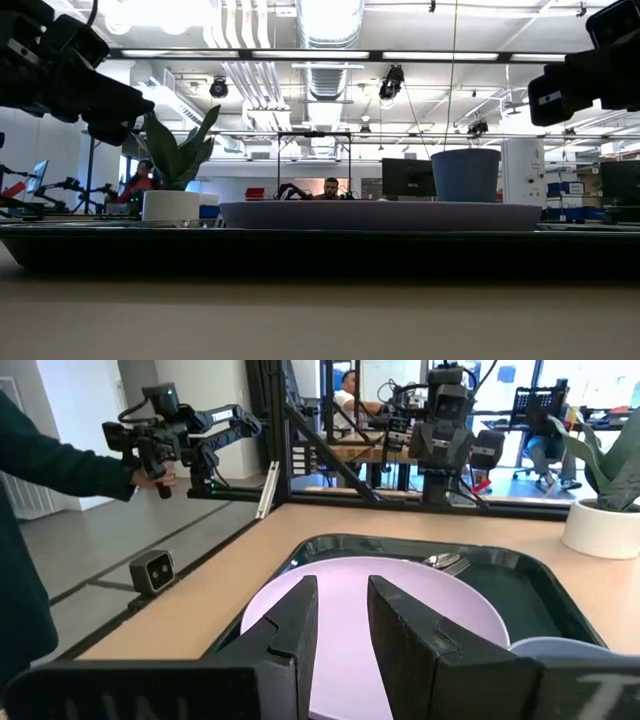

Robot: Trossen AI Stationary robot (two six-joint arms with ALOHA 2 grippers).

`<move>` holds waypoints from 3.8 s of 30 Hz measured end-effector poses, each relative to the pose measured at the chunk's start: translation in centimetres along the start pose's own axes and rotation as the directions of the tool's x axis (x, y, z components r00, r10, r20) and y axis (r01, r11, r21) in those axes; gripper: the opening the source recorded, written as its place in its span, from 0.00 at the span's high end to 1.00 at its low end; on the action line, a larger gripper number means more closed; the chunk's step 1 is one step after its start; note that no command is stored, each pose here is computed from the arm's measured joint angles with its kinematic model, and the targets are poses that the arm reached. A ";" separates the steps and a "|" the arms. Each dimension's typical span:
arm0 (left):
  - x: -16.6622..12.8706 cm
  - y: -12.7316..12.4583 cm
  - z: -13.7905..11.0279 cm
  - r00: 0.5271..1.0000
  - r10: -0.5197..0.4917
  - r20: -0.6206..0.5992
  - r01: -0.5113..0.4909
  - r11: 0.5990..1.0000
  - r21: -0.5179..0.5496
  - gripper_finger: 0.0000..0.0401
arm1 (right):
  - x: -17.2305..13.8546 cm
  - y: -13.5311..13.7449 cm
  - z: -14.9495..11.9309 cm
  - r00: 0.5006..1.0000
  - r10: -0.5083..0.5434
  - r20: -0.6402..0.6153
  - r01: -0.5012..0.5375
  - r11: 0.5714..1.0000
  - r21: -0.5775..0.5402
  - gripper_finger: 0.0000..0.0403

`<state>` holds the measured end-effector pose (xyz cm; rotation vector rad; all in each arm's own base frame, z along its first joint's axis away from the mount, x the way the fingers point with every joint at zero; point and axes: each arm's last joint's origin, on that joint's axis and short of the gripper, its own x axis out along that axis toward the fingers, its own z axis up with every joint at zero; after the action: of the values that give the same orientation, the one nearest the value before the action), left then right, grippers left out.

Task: Pick and place plate/cup/fork/spoon on tray
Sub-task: Return to Home Position

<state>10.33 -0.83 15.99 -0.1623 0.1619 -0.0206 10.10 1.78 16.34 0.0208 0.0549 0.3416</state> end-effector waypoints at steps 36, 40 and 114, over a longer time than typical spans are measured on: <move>-0.5 0.0 0.4 0.989 -0.007 0.149 -0.019 0.986 0.168 0.77 | -0.3 0.1 0.4 0.999 0.010 0.043 -0.004 0.991 -0.134 0.80; -0.5 0.0 0.4 0.989 -0.006 0.147 -0.019 0.986 0.168 0.77 | -0.3 0.1 0.4 0.999 0.007 0.041 -0.002 0.991 -0.133 0.80; 0.1 0.0 0.1 0.995 0.002 0.104 -0.020 0.985 0.173 0.77 | -0.3 0.1 0.4 0.999 0.002 0.043 0.004 0.991 -0.133 0.80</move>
<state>10.41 -0.78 16.08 0.0122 0.0573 -0.0155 9.82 1.75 16.75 -0.1040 -0.0110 0.3434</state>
